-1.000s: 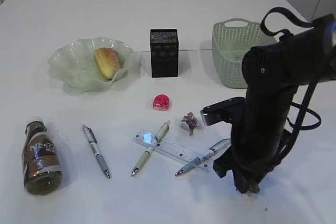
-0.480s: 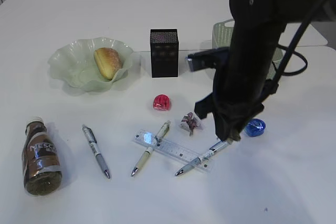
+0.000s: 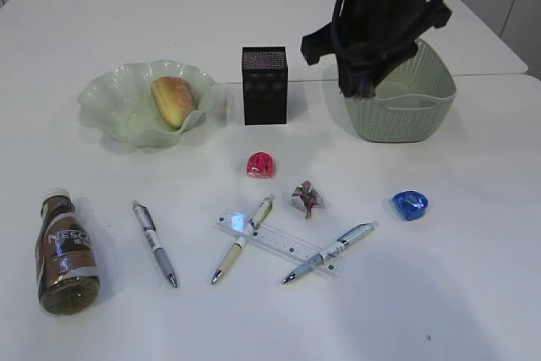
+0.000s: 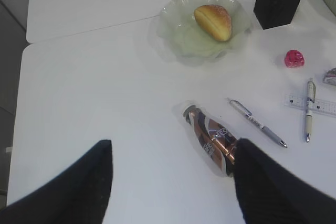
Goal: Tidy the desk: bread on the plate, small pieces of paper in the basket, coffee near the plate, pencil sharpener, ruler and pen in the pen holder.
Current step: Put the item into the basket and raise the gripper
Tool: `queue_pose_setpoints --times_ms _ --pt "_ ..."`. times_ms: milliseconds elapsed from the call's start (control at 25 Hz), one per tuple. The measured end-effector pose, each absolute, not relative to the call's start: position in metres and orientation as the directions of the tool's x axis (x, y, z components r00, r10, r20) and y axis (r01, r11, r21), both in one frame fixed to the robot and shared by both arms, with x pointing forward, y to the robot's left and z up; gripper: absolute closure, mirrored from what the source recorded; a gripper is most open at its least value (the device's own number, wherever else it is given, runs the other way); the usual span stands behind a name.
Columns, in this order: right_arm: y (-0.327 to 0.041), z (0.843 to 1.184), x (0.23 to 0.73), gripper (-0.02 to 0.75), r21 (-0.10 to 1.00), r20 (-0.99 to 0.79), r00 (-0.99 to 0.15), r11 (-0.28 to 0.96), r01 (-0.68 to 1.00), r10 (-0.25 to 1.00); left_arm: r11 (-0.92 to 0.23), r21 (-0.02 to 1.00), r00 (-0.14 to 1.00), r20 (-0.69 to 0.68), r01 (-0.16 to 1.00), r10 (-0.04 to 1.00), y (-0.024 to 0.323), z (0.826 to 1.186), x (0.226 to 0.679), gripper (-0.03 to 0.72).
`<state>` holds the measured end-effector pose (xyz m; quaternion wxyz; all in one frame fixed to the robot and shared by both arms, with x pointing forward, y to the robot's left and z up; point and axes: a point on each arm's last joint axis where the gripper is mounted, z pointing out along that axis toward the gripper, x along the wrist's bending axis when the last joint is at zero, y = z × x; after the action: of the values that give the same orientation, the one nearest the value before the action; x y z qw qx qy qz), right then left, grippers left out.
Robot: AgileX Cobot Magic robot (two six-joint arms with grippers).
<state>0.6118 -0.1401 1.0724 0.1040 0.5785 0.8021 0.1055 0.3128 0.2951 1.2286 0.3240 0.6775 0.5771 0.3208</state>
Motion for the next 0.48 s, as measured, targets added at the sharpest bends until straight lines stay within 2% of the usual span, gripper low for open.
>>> queue_pose_setpoints --times_ms 160,360,480 --pt "-0.148 1.096 0.624 0.477 0.414 -0.150 -0.238 0.280 0.866 0.959 -0.124 0.809 0.128 0.061 0.574 0.990 0.295 1.229 0.313 0.181" --pt "-0.152 1.113 0.638 0.478 0.559 -0.185 -0.141 0.222 0.799 0.973 -0.124 0.809 0.128 0.061 0.574 0.990 0.295 1.229 0.313 0.185" --pt "-0.158 1.110 0.647 0.478 0.579 -0.173 -0.105 0.187 0.794 0.979 -0.117 0.810 0.124 0.055 0.575 0.991 0.295 1.229 0.313 0.185"
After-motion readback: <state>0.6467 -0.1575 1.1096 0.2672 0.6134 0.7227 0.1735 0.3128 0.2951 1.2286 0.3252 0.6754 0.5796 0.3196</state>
